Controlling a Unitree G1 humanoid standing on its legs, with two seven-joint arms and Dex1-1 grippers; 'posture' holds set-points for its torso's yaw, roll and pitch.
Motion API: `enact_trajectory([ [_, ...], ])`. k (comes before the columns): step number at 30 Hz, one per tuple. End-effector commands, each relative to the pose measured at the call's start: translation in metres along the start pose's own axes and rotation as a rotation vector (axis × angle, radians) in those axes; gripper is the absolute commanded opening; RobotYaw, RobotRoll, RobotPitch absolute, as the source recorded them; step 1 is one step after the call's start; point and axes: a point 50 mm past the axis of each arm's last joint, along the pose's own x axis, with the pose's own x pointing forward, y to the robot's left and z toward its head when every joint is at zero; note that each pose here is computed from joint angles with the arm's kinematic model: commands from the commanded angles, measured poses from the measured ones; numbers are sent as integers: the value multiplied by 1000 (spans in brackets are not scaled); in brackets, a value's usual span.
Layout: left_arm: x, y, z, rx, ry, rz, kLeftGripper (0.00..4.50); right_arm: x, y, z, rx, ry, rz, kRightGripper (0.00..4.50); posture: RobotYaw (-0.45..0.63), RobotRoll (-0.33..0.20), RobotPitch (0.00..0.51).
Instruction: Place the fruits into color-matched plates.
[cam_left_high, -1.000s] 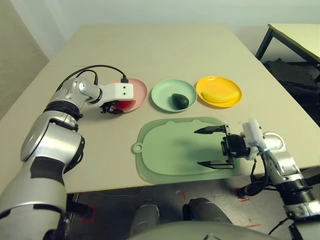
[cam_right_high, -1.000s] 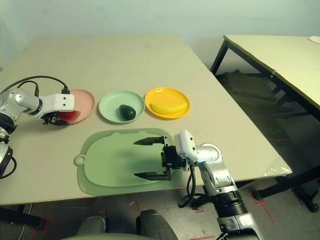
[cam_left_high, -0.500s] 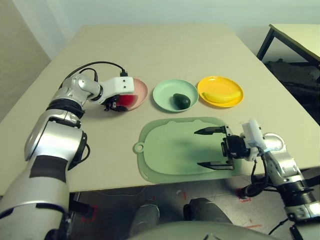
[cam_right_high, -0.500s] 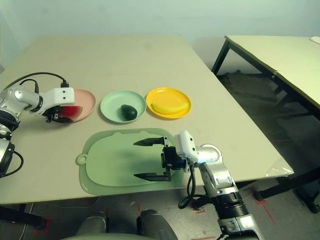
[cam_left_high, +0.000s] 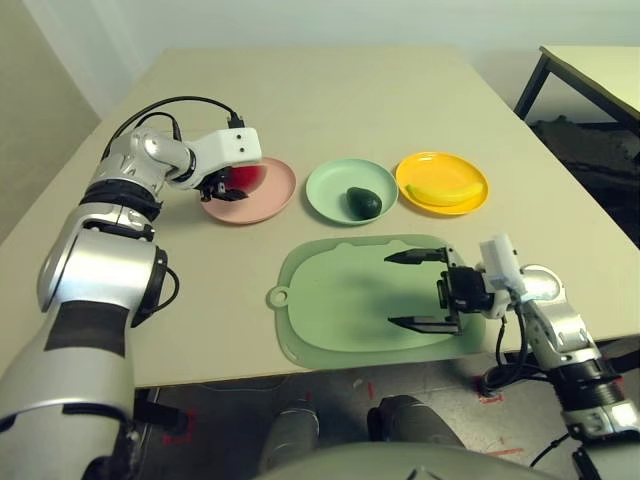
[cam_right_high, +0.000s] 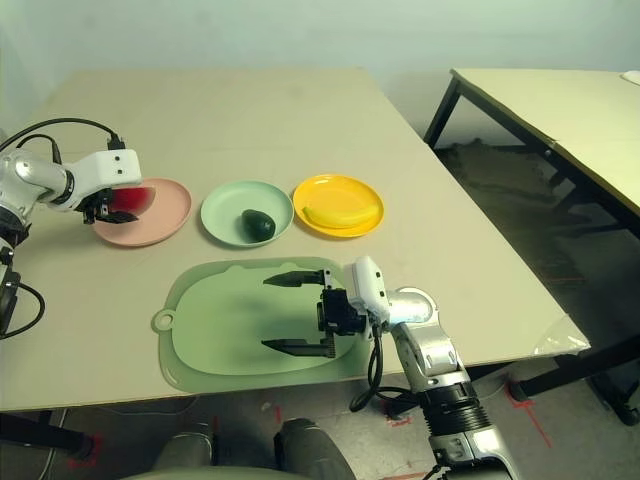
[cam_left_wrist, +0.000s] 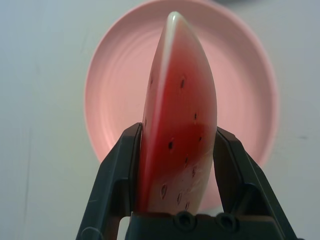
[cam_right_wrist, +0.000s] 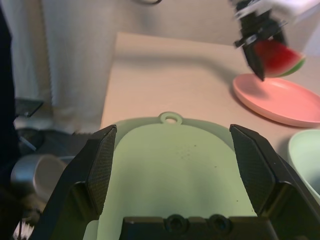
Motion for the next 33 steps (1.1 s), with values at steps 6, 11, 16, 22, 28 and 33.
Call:
enact_trajectory([
  [6,16,-13,-6,7,67,36,2291,-3,1,4,56,20,-125,4500,-140,0,54],
  [11,16,-14,-7,6,66,34,2291,-2,0,1,82,65,-177,4500,-140,0,55],
  [16,16,-15,-8,2,66,26,2291,-1,-3,-1,107,86,-231,4500,-137,0,54],
  [22,15,-14,-9,4,78,36,2291,-2,-12,-4,111,130,-317,4500,-139,0,53],
  [28,17,-15,-8,5,77,51,3337,-1,-13,-5,122,142,-339,4500,-145,0,52],
  [33,16,-14,-9,8,82,55,4456,0,-11,-8,128,149,-329,4500,-136,0,51],
])
